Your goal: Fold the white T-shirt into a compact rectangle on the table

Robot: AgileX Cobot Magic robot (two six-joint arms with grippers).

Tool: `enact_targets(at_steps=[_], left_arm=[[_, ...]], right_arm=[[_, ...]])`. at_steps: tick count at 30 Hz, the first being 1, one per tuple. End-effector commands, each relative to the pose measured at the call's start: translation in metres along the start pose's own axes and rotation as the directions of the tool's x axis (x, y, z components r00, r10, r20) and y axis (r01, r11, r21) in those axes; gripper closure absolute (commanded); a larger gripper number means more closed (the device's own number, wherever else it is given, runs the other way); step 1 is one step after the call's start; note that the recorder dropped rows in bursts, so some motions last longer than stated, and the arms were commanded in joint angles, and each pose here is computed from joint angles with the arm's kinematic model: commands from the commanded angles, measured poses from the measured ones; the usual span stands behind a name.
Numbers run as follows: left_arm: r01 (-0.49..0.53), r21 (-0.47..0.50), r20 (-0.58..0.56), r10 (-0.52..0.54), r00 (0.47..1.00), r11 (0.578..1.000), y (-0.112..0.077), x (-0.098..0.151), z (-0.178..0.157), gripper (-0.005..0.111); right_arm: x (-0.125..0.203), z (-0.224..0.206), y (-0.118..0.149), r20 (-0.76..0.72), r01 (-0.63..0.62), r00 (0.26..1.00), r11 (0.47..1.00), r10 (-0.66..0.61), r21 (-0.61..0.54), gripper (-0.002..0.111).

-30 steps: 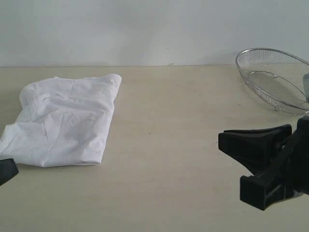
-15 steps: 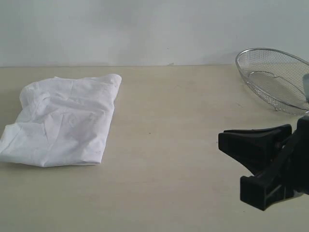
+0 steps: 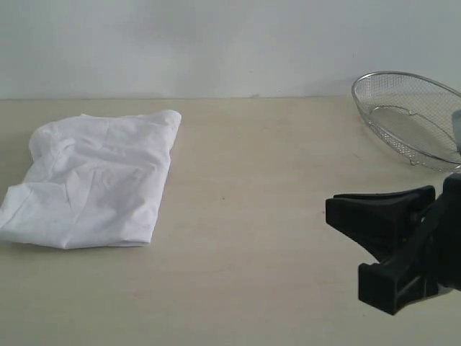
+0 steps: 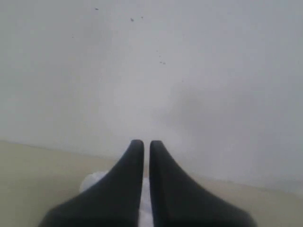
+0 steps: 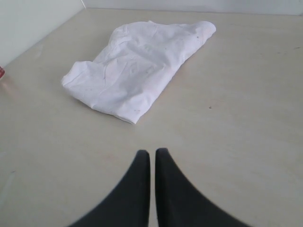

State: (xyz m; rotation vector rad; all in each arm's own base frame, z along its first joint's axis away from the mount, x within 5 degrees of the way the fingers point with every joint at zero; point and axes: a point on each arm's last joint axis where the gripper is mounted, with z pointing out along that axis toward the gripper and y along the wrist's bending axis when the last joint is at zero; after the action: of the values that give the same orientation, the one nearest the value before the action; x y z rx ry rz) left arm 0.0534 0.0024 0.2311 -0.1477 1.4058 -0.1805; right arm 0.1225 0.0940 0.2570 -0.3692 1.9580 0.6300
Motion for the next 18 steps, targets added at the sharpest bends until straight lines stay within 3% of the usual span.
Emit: enact_targets(at_steps=[1,5,7,10,13,18], left_arm=[[-0.044,-0.079,0.033,0.046,0.998,0.996,0.010,0.008,0.000,0.102],[-0.191,0.035,0.019,0.191,0.981,0.981,-0.001,0.010,0.000,0.102],[-0.141,0.076,-0.077,0.147,0.986,0.987,-0.003,0.019,0.000,0.102],[-0.092,0.092,-0.360,0.119,0.925,0.992,-0.002,0.045,-0.006,0.102],[-0.010,0.065,-0.391,0.034,0.920,0.998,-0.003,0.047,-0.007,0.102],[-0.010,0.065,-0.391,0.034,0.920,0.998,-0.003,0.047,-0.007,0.102]], right_arm=[[0.001,-0.001,-0.001,0.006,0.009,1.000,1.000,-0.009,0.003,0.108],[0.001,-0.001,-0.001,0.006,0.009,1.000,1.000,-0.009,0.003,0.108],[-0.001,-0.001,-0.001,0.018,0.009,1.000,1.000,-0.009,0.005,0.108],[-0.001,-0.001,-0.001,0.023,0.009,1.000,1.000,-0.009,0.005,0.108],[-0.001,-0.001,-0.001,0.025,0.009,1.000,1.000,-0.009,0.006,0.108],[-0.001,-0.001,-0.001,0.025,0.009,1.000,1.000,-0.009,0.006,0.108]])
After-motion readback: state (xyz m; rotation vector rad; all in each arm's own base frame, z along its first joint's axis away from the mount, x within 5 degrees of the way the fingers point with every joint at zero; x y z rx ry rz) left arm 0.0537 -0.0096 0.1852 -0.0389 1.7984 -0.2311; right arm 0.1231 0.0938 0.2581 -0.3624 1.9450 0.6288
